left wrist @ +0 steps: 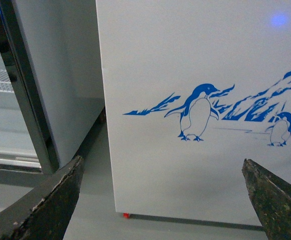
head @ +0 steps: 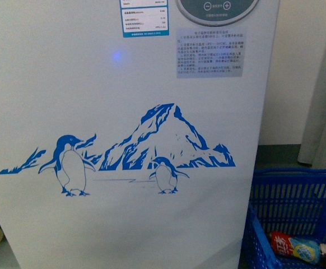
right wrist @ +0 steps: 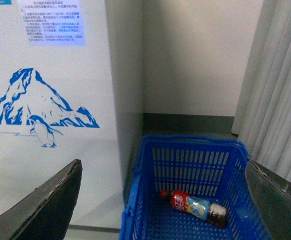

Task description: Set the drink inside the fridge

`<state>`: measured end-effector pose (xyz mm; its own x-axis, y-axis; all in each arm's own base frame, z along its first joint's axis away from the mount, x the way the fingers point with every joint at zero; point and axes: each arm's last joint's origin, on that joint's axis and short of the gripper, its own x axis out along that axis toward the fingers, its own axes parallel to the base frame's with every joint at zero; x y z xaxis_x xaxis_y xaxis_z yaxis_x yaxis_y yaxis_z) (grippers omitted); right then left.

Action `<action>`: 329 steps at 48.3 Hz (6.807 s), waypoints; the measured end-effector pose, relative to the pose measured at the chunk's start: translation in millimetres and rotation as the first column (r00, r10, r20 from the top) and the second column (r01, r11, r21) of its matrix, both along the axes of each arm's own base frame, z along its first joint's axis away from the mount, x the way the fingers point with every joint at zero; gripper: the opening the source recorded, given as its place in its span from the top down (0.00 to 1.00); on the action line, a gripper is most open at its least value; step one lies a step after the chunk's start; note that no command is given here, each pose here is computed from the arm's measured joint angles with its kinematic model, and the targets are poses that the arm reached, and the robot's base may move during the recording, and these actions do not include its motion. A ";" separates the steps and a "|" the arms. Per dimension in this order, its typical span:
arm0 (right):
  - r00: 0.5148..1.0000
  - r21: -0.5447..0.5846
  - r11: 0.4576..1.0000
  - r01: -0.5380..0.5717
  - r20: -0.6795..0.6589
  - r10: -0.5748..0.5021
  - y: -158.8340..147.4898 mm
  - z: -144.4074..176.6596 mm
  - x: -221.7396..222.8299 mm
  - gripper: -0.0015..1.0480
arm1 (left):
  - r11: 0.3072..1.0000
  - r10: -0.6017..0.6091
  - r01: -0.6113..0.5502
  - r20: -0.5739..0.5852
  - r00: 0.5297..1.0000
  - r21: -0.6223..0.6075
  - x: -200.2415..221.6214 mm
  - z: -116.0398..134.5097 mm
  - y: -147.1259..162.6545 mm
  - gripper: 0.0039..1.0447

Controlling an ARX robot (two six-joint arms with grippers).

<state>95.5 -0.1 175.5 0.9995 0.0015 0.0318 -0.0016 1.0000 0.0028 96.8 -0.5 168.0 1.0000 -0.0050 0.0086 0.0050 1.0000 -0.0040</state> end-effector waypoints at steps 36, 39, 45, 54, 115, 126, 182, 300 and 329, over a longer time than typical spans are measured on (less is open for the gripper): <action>0.958 -0.040 0.999 0.008 -0.285 -0.019 -3.4 -4.6 5.9 0.07 | 1.000 0.000 0.000 0.000 1.000 0.000 0.0 0.0 0.0 0.08; 0.918 -0.070 0.997 -0.036 -0.396 0.005 -9.9 -6.6 19.3 0.07 | 1.000 0.000 0.000 0.000 1.000 0.000 0.0 0.0 0.0 0.08; 0.904 -0.140 0.988 -0.064 -0.428 -0.002 -26.8 -4.0 45.3 0.07 | 1.000 0.000 0.000 0.000 1.000 0.000 0.0 0.0 0.0 0.08; 0.884 -0.245 0.961 -0.130 -0.467 0.000 -59.9 -7.8 96.8 0.07 | 1.000 0.000 0.000 0.000 1.000 0.000 0.0 0.0 0.0 0.08; 0.474 -0.458 0.631 -0.626 -0.866 -0.158 -121.8 -318.7 319.1 0.07 | 1.000 0.000 0.000 0.000 1.000 0.000 0.0 0.0 0.0 0.08; 0.460 -0.454 0.640 -0.620 -0.871 -0.173 -127.0 -339.4 329.2 0.07 | 1.000 0.000 0.000 0.000 1.000 0.000 0.0 0.0 0.0 0.08; 0.394 -0.385 0.690 -0.614 -0.906 -0.155 -121.5 -362.2 311.7 0.55 | 1.000 0.000 0.000 0.000 1.000 0.000 0.0 0.0 0.0 0.08; 0.993 0.025 0.999 0.035 -0.113 -0.032 -17.9 79.4 5.9 0.62 | 1.000 0.000 0.000 0.000 1.000 0.000 0.0 0.0 0.0 0.08; 0.999 0.000 1.000 0.028 -0.035 -0.028 -9.9 78.4 5.1 0.62 | 1.000 0.001 -0.001 0.000 1.000 0.000 0.0 0.0 0.0 0.08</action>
<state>100.6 -10.0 253.9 0.9996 -0.0263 -0.0028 0.0263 0.9996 0.0028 96.8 -0.4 168.0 1.0000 -0.0042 0.0086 0.0042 1.0000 -0.0040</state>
